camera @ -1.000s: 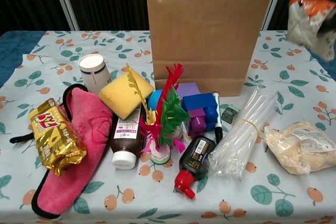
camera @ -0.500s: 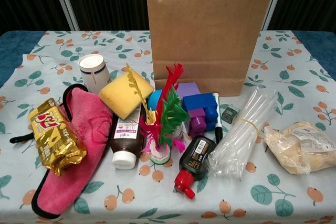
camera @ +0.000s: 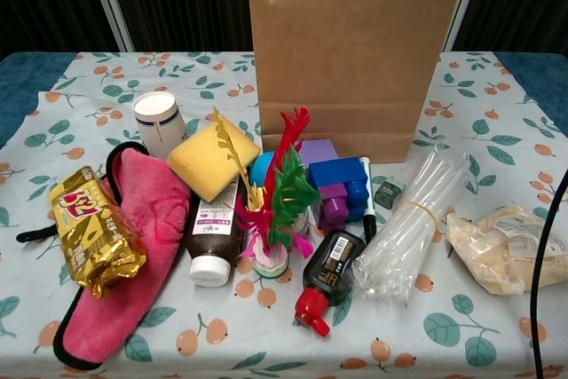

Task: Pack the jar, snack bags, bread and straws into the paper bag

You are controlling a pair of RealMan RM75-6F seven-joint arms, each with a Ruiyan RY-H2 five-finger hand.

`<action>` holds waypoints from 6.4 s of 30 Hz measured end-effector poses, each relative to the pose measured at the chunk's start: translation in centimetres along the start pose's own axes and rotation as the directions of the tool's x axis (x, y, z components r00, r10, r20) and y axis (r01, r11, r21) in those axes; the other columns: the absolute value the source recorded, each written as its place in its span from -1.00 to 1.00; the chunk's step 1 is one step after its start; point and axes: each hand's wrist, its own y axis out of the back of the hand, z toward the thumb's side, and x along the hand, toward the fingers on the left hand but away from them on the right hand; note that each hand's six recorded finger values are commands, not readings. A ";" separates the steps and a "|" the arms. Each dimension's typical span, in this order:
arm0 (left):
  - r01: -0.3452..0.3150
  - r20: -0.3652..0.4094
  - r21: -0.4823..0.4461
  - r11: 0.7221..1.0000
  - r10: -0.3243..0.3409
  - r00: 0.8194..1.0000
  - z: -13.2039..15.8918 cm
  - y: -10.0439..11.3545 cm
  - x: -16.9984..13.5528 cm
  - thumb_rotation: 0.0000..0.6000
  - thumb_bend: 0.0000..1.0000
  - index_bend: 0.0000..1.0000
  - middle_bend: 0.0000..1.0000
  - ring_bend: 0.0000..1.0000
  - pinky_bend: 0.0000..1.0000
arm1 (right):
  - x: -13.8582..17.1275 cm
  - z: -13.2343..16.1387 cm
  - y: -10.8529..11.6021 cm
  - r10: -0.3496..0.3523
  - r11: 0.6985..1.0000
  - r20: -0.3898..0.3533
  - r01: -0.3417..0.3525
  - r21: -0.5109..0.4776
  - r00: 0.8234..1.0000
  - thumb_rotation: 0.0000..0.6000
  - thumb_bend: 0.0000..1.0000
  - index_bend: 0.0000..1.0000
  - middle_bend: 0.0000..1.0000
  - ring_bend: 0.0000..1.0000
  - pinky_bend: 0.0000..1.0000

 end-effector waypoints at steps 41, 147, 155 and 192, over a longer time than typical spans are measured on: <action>0.002 0.024 0.002 1.000 -0.002 1.000 1.2 -0.2 -0.1 1.00 -0.97 -0.83 -0.74 -0.93 -0.69 | 8.0 -6.6 5.5 -0.037 0.994 0.019 0.035 0.099 0.999 1.00 -0.98 -0.48 -0.36 -0.64 -0.92; 0.016 0.008 -0.015 1.000 -0.016 1.000 -0.2 -0.2 -0.6 1.00 -0.97 -0.83 -0.74 -0.93 -0.69 | -2.0 2.9 -1.9 -0.041 0.990 -0.022 0.044 0.132 0.999 1.00 -0.95 -0.32 -0.33 -0.70 -0.97; 0.013 0.008 -0.015 1.000 -0.013 1.000 -0.1 -0.2 -0.6 1.00 -0.97 -0.83 -0.74 -0.93 -0.69 | -1.6 2.5 -1.6 -0.013 0.992 -0.015 0.015 0.126 1.000 1.00 -0.97 -0.42 -0.40 -0.77 -1.00; -0.004 0.017 0.000 1.000 0.004 1.000 0.3 -0.4 -0.4 1.00 -0.97 -0.83 -0.74 -0.93 -0.69 | 15.5 -6.8 -6.9 0.311 0.923 -0.327 -0.202 0.329 0.892 1.00 -1.00 -0.34 -0.34 -0.71 -0.95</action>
